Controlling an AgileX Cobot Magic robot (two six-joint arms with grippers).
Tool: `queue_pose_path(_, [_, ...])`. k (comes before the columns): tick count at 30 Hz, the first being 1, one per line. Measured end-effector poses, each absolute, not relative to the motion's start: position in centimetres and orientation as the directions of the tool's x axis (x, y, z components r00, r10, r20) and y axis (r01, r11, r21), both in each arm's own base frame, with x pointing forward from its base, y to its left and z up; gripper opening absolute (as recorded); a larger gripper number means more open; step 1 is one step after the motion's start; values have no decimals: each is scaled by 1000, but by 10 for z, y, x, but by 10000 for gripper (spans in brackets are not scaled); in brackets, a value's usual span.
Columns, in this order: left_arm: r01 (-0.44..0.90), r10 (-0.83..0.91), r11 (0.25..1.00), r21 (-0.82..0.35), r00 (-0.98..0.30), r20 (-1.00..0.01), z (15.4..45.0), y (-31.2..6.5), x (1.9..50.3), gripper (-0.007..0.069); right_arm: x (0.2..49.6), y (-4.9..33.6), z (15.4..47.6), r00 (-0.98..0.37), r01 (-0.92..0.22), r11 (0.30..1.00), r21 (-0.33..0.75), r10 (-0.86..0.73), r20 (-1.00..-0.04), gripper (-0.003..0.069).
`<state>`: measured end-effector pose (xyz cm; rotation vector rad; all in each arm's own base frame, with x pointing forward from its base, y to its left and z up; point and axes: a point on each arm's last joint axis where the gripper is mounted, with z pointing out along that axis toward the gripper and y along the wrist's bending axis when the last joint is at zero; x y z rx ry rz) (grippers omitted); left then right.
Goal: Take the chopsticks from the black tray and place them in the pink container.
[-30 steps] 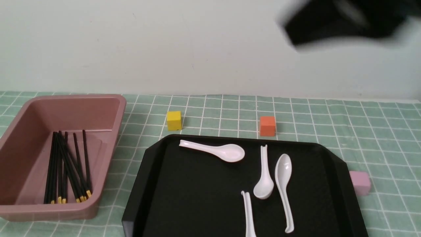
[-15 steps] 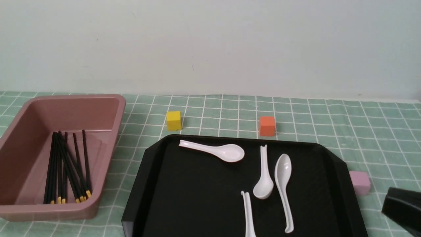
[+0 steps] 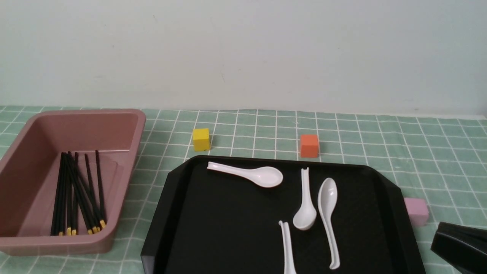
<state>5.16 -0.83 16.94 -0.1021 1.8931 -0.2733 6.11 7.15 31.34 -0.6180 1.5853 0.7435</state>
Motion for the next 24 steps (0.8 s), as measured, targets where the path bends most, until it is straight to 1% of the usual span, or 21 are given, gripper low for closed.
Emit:
queue_pose_path(13, [64, -205, 969, -239, -334, -920, 169, -8, 52, 239, 60, 69, 312, -147, -747, 654, 119, 11, -989, 17])
queue_pose_path(16, [64, -205, 969, -239, -334, -920, 169, -8, 52, 239, 58, 63, 310, -134, -731, 677, 91, -11, -991, 20])
queue_pose_path(19, [64, -205, 969, -239, -334, -920, 169, -8, 52, 239, 58, 51, 297, -107, -658, 752, 33, -50, -993, 23])
queue_pose_path(21, [64, -205, 969, -239, -334, -920, 169, -8, 52, 239, 57, 39, 277, -119, -565, 825, 20, -58, -991, 22])
queue_pose_path(22, [64, -205, 969, -239, -334, -920, 169, -8, 52, 239, 58, 38, 277, -121, -555, 831, 20, -57, -991, 22])
queue_pose_path(23, [64, -205, 969, -239, -334, -920, 169, -8, 52, 239, 57, 33, 267, -125, -504, 864, 19, -51, -991, 22])
queue_pose_path(24, [64, -205, 969, -239, -334, -920, 169, -8, 52, 239, 53, 24, 249, -127, -417, 909, 17, -40, -991, 24])
